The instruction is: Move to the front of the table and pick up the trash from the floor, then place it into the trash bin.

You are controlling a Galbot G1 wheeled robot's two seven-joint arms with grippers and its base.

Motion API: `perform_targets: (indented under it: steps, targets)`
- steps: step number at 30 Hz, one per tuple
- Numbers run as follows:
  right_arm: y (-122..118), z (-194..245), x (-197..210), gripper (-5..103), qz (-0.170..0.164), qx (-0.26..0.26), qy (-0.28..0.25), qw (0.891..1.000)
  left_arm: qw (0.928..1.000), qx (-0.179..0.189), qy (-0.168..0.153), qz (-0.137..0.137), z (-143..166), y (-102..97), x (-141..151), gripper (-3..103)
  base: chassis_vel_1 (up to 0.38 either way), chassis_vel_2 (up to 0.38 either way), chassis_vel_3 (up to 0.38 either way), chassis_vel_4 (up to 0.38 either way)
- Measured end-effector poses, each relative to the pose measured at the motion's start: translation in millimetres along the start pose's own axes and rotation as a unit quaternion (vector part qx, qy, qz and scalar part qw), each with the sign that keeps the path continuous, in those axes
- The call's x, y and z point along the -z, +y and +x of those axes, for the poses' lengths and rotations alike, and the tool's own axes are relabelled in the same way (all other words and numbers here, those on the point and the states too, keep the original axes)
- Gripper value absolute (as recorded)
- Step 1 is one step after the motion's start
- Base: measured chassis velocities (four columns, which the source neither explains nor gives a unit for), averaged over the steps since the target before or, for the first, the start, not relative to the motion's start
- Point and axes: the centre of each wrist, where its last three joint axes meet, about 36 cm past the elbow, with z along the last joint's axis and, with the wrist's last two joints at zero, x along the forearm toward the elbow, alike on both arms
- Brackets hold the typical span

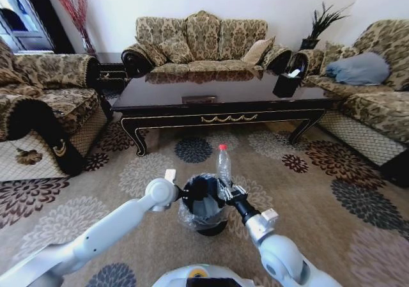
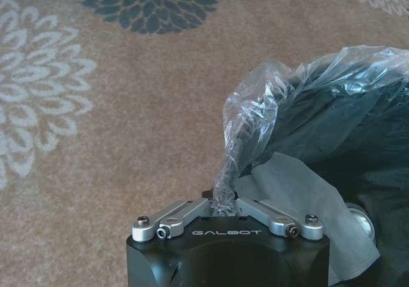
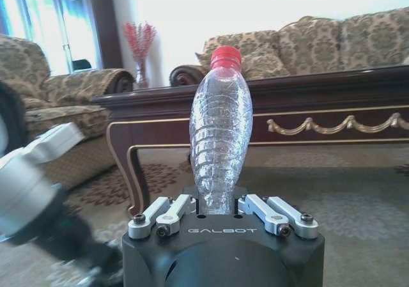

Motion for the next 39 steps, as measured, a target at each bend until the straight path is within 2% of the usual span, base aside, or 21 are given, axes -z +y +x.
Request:
perform_targets:
  steps: [5, 6, 8, 12, 15, 17, 18, 20, 23, 25, 27, 29, 31, 32, 36, 37, 39]
  targets:
    - [3, 4, -4, 22, 0.008, 0.014, 0.004, 1.0, 1.0, 0.0, 0.001, -0.001, -1, -2.4, 0, 0, 0.0, 0.0, 0.0, 0.0]
    - [4, 5, -6, 27, 0.008, 0.016, 0.005, 1.0, 1.0, 0.0, 0.001, -0.001, -1, -1.9, 0, 0, 0.0, 0.0, 0.0, 0.0]
    - [5, 5, -6, 27, 0.007, 0.016, 0.006, 1.0, 1.0, 0.001, 0.002, -0.001, -1, -1.1, -1, 0, 0.0, 0.0, 0.0, 0.0]
    - [6, 5, -10, 49, 0.004, 0.019, 0.011, 1.0, 1.0, 0.005, 0.0, 0.004, 1, 3.3, -2, 0, 0.0, 0.0, 0.0, 0.0]
    - [6, 5, -11, 55, 0.004, 0.019, 0.012, 1.0, 1.0, 0.005, -0.001, 0.005, 1, 4.2, -3, 0, 0.0, 0.0, 0.0, 0.0]
    - [6, 5, -12, 66, 0.002, 0.018, 0.013, 1.0, 0.9999, 0.008, 0.0, 0.007, 1, 6.4, -5, 0, 0.0, 0.0, 0.0, 0.0]
    - [6, 5, -12, 66, 0.002, 0.018, 0.013, 1.0, 0.9999, 0.008, 0.0, 0.007, 1, 6.4, -5, 0, 0.0, 0.0, 0.0, 0.0]
    - [7, 5, -13, 77, 0.0, 0.018, 0.015, 1.0, 0.9999, 0.01, 0.0, 0.01, 2, 9.3, -7, 0, 0.0, 0.0, 0.0, 0.0]
    - [8, 5, -14, 83, -0.003, 0.018, 0.016, 1.0, 0.9999, 0.012, 0.0, 0.011, 3, 11.3, -8, 0, 0.0, 0.0, 0.0, 0.0]
    - [9, 5, -15, 93, -0.006, 0.016, 0.017, 1.0, 0.9998, 0.014, -0.004, 0.017, 5, 15.3, -6, 0, 0.0, 0.0, 0.0, 0.0]
    - [9, 5, -15, 97, -0.006, 0.016, 0.017, 1.0, 0.9997, 0.015, -0.005, 0.018, 5, 16.2, -6, 0, 0.0, 0.0, 0.0, 0.0]
    - [7, 4, -13, 99, -0.007, 0.012, 0.015, 1.0, 0.9995, 0.019, -0.008, 0.025, 8, 23.7, -6, 0, 0.0, 0.0, 0.0, 0.0]
    - [5, 4, -10, 100, -0.009, 0.007, 0.011, 1.0, 0.9985, 0.03, -0.019, 0.042, 13, 40.2, -5, 0, 0.0, 0.0, 0.0, 0.0]
    - [5, 4, -10, 100, -0.009, 0.007, 0.011, 1.0, 0.9985, 0.03, -0.019, 0.042, 13, 40.2, -5, 0, 0.0, 0.0, 0.0, 0.0]
    - [1, 3, -6, 100, -0.011, -0.004, 0.005, 1.0, 0.9948, 0.061, -0.038, 0.071, 30, 74.8, -2, 0, 0.0, 0.0, 0.0, 0.0]
    - [1, 3, -6, 100, -0.011, -0.004, 0.005, 1.0, 0.9948, 0.061, -0.038, 0.071, 30, 74.8, -2, 0, 0.0, 0.0, 0.0, 0.0]
    - [0, 4, -8, 100, -0.011, -0.007, 0.006, 1.0, 0.993, 0.077, -0.04, 0.081, 36, 88.2, -4, 0, 0.0, 0.0, 0.0, 0.0]
